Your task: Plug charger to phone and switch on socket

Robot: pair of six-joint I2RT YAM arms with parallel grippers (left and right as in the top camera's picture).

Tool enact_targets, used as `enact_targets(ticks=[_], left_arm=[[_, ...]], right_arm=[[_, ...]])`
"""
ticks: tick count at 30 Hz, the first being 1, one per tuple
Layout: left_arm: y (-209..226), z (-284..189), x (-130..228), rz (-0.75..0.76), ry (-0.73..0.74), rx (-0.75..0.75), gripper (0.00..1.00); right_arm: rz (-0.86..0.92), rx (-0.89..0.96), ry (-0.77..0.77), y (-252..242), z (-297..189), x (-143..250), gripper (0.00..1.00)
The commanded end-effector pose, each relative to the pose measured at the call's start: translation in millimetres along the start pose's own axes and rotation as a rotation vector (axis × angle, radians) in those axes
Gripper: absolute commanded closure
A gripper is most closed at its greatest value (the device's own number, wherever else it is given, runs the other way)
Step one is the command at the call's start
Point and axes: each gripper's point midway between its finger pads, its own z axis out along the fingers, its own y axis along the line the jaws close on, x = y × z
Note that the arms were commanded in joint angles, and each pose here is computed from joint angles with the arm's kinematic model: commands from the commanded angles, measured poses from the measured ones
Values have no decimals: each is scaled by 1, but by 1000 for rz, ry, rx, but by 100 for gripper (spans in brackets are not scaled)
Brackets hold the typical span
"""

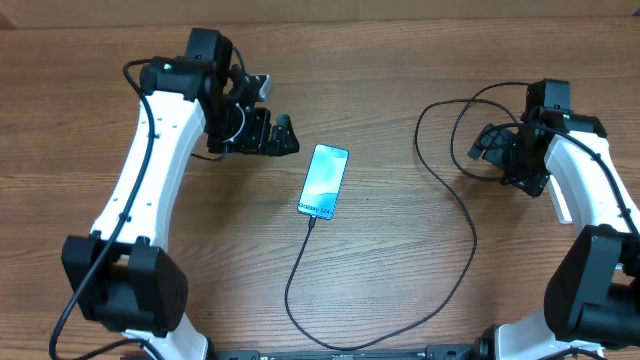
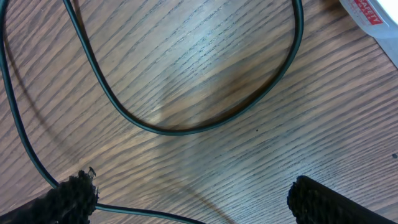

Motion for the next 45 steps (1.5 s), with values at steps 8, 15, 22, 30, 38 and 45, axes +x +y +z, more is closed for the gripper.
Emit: enact_targets(ticks=[8, 15, 22, 30, 38, 45], left_arm=[[-87, -84, 26, 236, -230, 45, 0], [-123, -119, 52, 349, -323, 84, 1], [-134, -135, 63, 386, -366, 99, 0], [-133, -133, 64, 384, -360, 98, 0], [-124, -114, 72, 361, -300, 91, 0], [-116, -98, 79, 341, -250, 84, 0]], right_arm=[[0, -18, -19, 4, -6, -1, 0], [0, -18, -20, 4, -6, -1, 0], [0, -18, -20, 4, -6, -1, 0], [0, -18, -20, 4, -6, -1, 0], [0, -18, -19, 4, -6, -1, 0], [0, -18, -19, 4, -6, -1, 0]])
